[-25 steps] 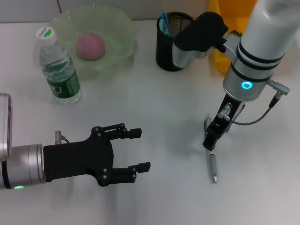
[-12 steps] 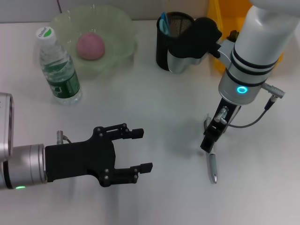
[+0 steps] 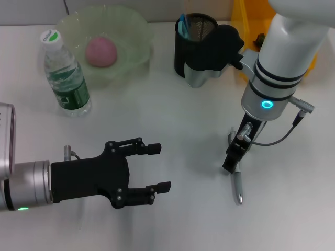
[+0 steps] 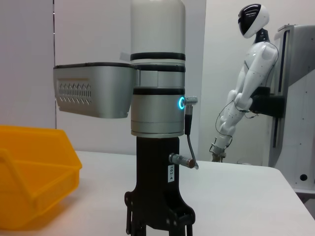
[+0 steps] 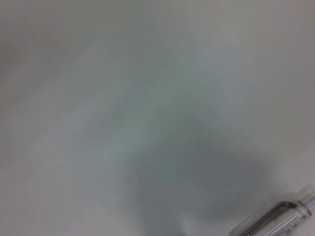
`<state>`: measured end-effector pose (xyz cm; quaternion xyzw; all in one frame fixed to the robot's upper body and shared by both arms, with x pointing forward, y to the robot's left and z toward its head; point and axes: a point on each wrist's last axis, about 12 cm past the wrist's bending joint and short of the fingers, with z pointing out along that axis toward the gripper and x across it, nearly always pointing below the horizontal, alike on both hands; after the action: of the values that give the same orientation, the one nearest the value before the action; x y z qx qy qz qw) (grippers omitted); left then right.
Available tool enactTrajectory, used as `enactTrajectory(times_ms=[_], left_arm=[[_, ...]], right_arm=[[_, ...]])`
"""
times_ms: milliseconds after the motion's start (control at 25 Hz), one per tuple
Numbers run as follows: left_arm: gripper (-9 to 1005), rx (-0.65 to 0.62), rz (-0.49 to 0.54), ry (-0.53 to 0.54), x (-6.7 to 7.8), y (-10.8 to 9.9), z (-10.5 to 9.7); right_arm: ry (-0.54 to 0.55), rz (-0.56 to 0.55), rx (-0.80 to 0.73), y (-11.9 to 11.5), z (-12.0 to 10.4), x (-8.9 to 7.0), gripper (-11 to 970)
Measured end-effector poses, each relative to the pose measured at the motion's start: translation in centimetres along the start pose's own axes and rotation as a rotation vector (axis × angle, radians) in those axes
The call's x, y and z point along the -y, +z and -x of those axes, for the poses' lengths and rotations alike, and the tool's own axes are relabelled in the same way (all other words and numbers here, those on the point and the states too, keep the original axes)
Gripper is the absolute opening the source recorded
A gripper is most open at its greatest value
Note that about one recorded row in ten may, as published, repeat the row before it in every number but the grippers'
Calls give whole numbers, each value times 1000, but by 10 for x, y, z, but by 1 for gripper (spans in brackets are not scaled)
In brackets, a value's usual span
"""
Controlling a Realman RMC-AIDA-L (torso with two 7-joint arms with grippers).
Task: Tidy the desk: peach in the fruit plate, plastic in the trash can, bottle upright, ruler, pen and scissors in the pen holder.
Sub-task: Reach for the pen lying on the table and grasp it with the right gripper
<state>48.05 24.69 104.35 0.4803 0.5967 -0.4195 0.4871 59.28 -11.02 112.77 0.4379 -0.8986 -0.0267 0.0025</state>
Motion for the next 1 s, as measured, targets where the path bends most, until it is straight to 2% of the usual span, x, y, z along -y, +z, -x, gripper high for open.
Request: enactTrajectory(times_ms=[720, 920, 1000], left_arm=[[754, 6, -5, 4, -2, 1, 2], [754, 7, -7, 5, -3, 2, 3], [754, 8, -8, 6, -4, 3, 4]], right_arm=[[-7, -7, -4, 1, 0, 0, 688], [-7, -12, -4, 1, 0, 0, 498], [-8, -13, -5, 1, 0, 0, 329]])
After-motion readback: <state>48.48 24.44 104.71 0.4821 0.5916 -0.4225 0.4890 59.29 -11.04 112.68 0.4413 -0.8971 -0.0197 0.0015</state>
